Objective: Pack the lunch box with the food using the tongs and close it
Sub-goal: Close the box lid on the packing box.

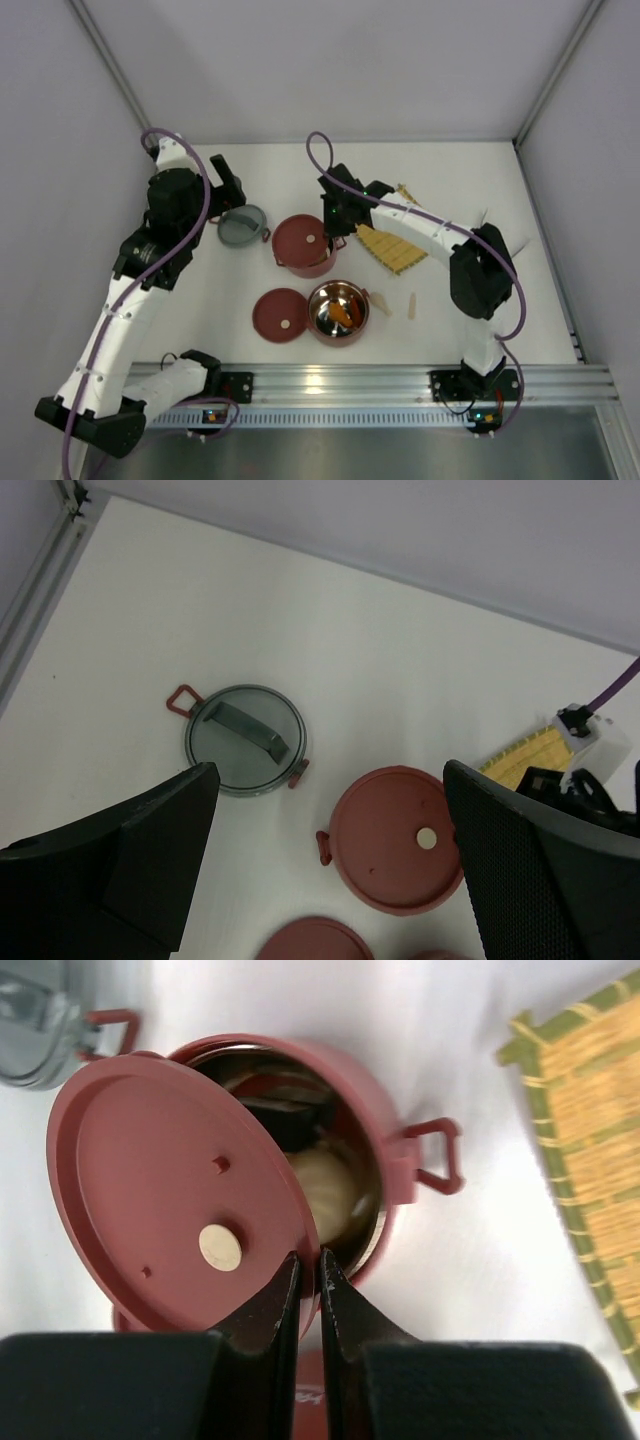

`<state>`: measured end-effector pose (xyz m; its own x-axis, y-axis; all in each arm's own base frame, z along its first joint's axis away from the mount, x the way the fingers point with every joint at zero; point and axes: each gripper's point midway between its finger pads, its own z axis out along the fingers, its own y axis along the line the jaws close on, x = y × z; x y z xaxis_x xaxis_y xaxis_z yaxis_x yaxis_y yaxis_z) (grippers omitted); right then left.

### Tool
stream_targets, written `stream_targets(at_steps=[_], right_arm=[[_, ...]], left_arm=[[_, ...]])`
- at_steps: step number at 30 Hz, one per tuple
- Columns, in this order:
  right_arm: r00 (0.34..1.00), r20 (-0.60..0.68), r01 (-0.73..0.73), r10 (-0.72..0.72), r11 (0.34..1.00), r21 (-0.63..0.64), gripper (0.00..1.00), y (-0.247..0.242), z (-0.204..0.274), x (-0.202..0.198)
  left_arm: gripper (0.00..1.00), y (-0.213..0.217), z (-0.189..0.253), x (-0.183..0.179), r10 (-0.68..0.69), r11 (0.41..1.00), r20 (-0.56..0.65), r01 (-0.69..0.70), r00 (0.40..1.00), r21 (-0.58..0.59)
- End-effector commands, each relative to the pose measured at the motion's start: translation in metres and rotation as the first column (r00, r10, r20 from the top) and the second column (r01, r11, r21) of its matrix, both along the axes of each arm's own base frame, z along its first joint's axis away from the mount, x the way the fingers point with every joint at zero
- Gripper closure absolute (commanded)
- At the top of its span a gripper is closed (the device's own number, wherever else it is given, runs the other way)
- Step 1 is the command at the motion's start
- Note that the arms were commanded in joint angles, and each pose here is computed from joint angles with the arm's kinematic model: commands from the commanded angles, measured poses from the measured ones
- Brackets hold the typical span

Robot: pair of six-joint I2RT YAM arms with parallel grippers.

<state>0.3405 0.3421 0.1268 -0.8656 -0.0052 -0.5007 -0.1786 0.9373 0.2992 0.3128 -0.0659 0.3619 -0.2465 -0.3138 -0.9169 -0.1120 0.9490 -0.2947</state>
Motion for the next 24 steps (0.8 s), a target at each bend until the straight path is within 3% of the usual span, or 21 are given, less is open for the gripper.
stream_targets(at_steps=[1, 24], right_arm=[[0.994, 0.103, 0.027, -0.034, 0.998, 0.064, 0.95, -0.011, 0.03, 0.024], [0.999, 0.032, 0.002, -0.003, 1.0, 0.011, 0.95, -0.015, -0.02, 0.026]], left_arm=[[0.01, -0.009, -0.005, 0.008, -0.025, 0.999, 0.009, 0.026, 1.0, -0.041], [0.01, -0.026, -0.07, 0.015, -0.077, 0.996, -0.129, 0.071, 0.989, -0.055]])
